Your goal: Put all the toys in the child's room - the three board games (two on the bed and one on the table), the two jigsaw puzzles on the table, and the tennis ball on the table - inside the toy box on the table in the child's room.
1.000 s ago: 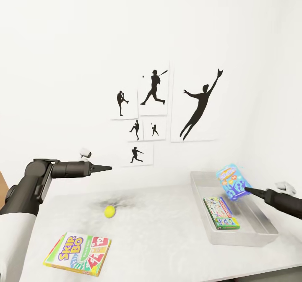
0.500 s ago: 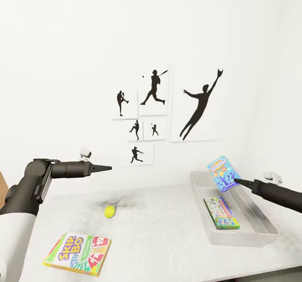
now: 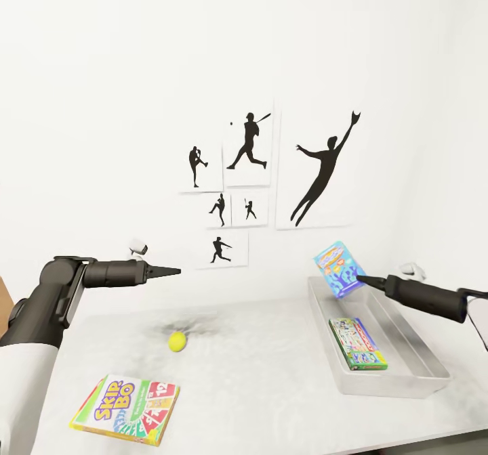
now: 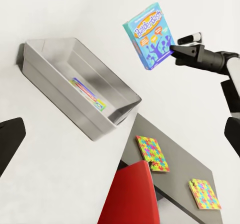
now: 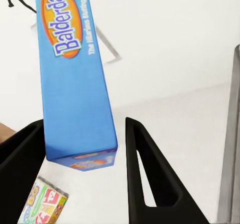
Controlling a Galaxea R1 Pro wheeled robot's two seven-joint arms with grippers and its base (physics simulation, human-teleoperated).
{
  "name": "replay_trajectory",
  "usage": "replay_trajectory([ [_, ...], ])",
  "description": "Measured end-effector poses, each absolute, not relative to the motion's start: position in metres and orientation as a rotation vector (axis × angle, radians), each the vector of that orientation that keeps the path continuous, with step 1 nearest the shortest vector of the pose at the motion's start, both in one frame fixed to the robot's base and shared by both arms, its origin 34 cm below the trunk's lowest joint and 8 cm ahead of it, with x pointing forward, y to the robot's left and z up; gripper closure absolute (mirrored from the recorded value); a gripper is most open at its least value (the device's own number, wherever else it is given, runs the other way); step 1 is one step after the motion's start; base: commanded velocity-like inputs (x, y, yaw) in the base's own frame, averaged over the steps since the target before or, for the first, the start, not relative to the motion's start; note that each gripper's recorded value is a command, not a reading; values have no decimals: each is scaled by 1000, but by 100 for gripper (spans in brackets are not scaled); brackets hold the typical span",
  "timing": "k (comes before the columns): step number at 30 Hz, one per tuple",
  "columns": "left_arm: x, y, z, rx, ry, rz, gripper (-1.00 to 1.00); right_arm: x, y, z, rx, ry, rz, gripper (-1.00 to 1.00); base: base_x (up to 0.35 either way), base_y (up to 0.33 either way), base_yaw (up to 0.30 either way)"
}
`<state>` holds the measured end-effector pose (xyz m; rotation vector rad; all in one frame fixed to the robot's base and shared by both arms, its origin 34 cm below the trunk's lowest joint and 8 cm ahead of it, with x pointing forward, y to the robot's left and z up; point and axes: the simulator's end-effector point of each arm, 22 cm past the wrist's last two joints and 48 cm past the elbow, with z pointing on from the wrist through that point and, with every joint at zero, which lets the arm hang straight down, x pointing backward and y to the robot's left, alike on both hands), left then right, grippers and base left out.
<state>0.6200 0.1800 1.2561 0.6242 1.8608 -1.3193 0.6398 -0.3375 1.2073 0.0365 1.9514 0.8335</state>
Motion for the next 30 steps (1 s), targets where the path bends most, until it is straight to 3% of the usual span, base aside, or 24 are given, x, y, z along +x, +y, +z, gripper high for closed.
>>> replay_trajectory([
  [30, 620, 180, 1255, 626, 1862, -1318, -100, 670, -348, 1203, 92, 2000, 886, 100, 0, 0, 0],
])
